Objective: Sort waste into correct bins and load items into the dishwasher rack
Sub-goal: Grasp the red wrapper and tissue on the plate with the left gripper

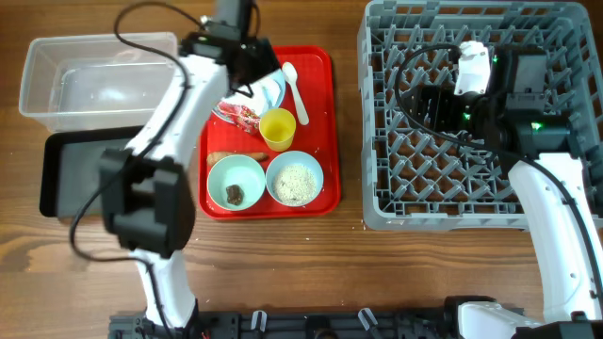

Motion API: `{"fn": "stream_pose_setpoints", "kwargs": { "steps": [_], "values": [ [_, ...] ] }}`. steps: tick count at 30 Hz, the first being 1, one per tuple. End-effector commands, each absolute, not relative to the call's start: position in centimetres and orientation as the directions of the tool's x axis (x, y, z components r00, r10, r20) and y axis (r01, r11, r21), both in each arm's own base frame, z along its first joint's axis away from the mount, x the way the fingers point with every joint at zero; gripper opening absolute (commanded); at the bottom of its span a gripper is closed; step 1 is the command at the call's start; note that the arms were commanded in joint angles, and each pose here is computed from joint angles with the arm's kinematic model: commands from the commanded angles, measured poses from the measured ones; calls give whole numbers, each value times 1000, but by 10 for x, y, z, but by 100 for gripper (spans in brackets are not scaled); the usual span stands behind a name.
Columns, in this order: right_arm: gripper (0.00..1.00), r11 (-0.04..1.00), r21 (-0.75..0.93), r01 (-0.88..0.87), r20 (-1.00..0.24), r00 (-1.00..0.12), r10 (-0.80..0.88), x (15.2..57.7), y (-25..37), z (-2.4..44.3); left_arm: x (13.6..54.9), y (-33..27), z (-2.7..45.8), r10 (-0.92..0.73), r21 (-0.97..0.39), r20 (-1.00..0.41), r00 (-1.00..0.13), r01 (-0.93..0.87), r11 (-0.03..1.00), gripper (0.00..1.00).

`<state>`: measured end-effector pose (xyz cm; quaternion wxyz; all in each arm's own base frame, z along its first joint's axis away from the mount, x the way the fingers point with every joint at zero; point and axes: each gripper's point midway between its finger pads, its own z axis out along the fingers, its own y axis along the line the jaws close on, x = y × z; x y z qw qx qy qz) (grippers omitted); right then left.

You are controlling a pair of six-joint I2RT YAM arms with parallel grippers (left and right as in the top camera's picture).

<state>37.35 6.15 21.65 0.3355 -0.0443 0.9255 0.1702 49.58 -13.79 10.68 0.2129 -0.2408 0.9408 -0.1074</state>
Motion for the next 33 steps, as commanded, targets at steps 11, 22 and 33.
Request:
{"fn": "stream_pose_setpoints", "kwargs": {
  "steps": [11, 22, 33],
  "values": [
    [100, 924, 330, -195, -601, -798, 46, 366, 67, 216, 497, -127, -4, -739, -176, -318, -593, -729, 661, 91],
    [100, 922, 348, -170, -591, -804, 75, 366, 67, 216, 497, -117, 32, -594, -123, -340, -729, -591, 797, 4],
    [100, 917, 372, -143, -598, -793, 119, 372, 67, 220, 501, 62, 244, -722, -351, -575, -385, -681, 642, 4]
  ]
}}
